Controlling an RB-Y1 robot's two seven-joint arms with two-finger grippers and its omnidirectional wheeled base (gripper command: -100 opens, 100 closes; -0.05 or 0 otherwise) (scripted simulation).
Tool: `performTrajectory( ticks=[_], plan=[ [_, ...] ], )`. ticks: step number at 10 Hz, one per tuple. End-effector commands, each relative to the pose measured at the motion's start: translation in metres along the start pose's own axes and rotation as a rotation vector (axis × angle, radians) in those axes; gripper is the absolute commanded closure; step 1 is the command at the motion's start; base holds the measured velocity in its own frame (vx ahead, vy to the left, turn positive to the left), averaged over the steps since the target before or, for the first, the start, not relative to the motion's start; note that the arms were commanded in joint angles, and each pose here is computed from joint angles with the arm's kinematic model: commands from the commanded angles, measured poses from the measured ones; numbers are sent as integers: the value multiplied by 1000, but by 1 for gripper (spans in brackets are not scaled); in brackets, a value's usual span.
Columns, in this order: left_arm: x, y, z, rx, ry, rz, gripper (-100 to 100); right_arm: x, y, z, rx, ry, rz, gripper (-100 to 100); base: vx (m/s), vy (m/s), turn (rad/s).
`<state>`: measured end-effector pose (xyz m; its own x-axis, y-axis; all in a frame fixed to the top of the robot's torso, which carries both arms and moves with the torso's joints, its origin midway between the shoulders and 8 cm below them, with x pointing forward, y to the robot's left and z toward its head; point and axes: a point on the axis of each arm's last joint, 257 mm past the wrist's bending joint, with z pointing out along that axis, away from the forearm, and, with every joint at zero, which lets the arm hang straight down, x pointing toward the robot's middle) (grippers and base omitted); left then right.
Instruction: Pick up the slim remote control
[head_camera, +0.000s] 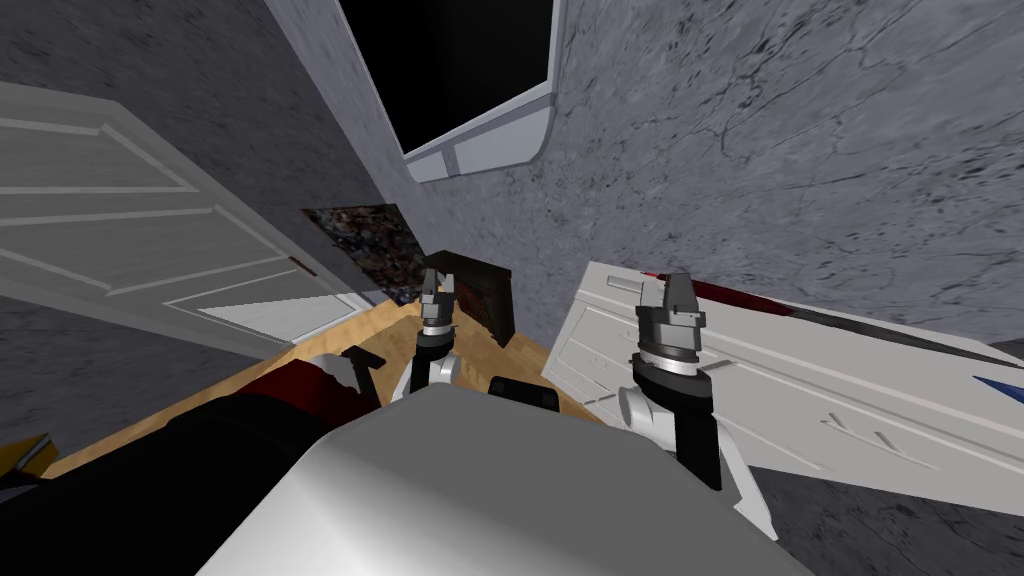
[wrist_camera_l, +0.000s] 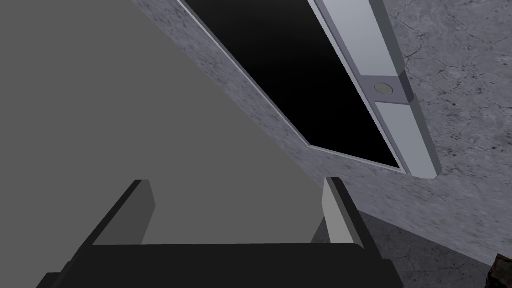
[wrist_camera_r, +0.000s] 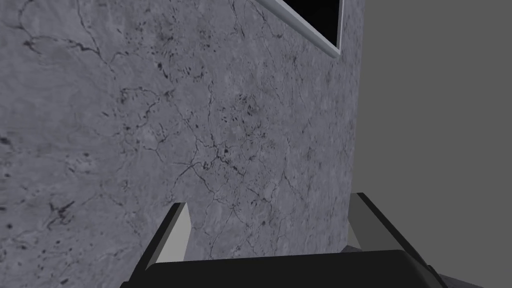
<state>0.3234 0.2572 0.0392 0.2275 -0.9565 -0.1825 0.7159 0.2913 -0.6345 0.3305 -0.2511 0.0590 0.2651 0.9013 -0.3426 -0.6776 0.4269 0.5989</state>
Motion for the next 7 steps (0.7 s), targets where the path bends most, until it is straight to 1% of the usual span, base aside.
performTrajectory(
  ticks=[1, 2, 3, 4, 5, 6, 7],
  plan=[
    [0, 0, 0, 0, 0, 0, 0, 2, -1, -2, -6, 28, -13, -100, -10, 2, -19],
    [0, 0, 0, 0, 0, 0, 0, 3, -7, -5, -8, 62, -35, -100, -16, 4, -40],
    [0, 0, 0, 0, 0, 0, 0, 5, -6, -5, -11, 73, -39, -100, -16, 3, -20],
    [0, 0, 0, 0, 0, 0, 0, 4, -12, -8, -13, 106, -62, -100, -17, 4, -36],
    [0, 0, 0, 0, 0, 0, 0, 6, -12, -8, -18, 121, -67, -100, -15, 4, -23],
    [0, 0, 0, 0, 0, 0, 0, 4, -19, -12, -18, 152, -92, -100, -18, 4, -43],
    [0, 0, 0, 0, 0, 0, 0, 7, -18, -12, -24, 173, -99, -100, -16, 5, -22]
  ],
)
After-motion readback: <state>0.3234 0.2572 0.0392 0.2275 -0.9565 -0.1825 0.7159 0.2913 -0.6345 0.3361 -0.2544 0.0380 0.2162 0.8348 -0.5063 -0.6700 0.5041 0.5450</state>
